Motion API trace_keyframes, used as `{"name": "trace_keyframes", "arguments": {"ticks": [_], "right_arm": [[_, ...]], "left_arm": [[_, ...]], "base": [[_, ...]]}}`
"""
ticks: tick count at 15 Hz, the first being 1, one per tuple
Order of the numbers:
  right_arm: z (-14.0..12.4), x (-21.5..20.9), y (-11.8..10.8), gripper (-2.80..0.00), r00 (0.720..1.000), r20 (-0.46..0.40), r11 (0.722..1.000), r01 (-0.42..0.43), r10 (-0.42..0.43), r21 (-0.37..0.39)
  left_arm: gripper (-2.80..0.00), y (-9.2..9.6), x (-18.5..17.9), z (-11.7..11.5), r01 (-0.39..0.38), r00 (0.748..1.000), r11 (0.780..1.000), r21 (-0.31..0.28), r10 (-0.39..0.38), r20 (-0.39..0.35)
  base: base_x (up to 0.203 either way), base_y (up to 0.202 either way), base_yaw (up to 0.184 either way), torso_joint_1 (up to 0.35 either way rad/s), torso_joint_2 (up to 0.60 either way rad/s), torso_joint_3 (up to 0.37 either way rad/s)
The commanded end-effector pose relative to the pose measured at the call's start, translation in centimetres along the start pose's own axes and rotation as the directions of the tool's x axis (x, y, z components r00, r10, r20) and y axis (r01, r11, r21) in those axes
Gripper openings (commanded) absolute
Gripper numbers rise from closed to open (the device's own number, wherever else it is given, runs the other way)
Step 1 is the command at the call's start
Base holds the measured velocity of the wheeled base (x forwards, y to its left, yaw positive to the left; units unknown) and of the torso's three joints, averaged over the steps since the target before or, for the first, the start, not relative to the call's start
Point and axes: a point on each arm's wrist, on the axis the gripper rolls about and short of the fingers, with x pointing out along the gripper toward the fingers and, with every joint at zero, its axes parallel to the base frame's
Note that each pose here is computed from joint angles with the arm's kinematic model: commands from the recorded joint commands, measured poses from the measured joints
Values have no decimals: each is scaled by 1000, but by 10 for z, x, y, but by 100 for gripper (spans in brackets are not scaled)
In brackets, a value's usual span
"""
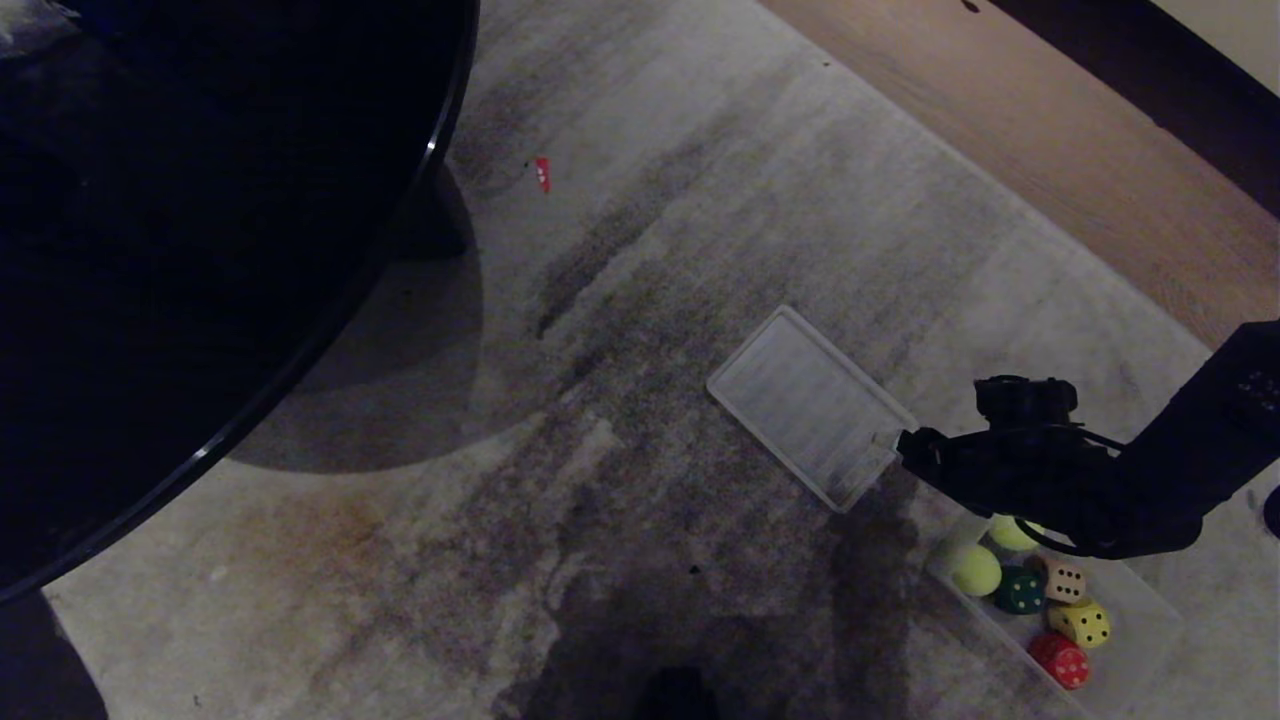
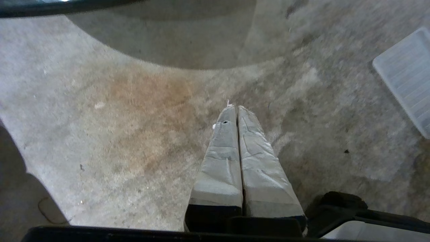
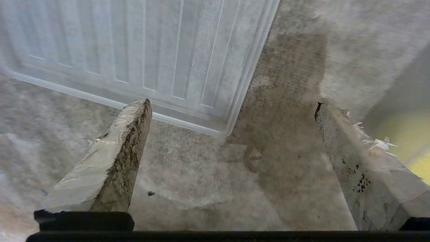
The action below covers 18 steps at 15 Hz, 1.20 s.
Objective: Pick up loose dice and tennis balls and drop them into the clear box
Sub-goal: Close the lid
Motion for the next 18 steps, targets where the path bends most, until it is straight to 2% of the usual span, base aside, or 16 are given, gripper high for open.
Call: {"name": "trace_keyframes", "arguments": {"ticks": [1,11,13,18], "right_arm": [[1,0,1,0,1000,7,1000,-6,6,3],[8,-3,4,0,998,49,1000,-28,28,3],[9,-2,4,0,997,70,999,-40,40,5],[7,3,-4,0,998,60,1000,-18,17,13]], "left_arm": [[-280,0,0,0,-1,1000,1000,-1,1,-2],[-280,0,0,0,-1,1000,1000,-2,1,-2],[-280,0,0,0,-1,1000,1000,-2,1,-2],[-280,0,0,0,-1,1000,1000,-2,1,-2]], "base": [[0,0,0,6,5,-207],[0,0,0,2,3,-191],[0,0,0,-2,3,-54],[0,0,0,0,-1,-7]]}}
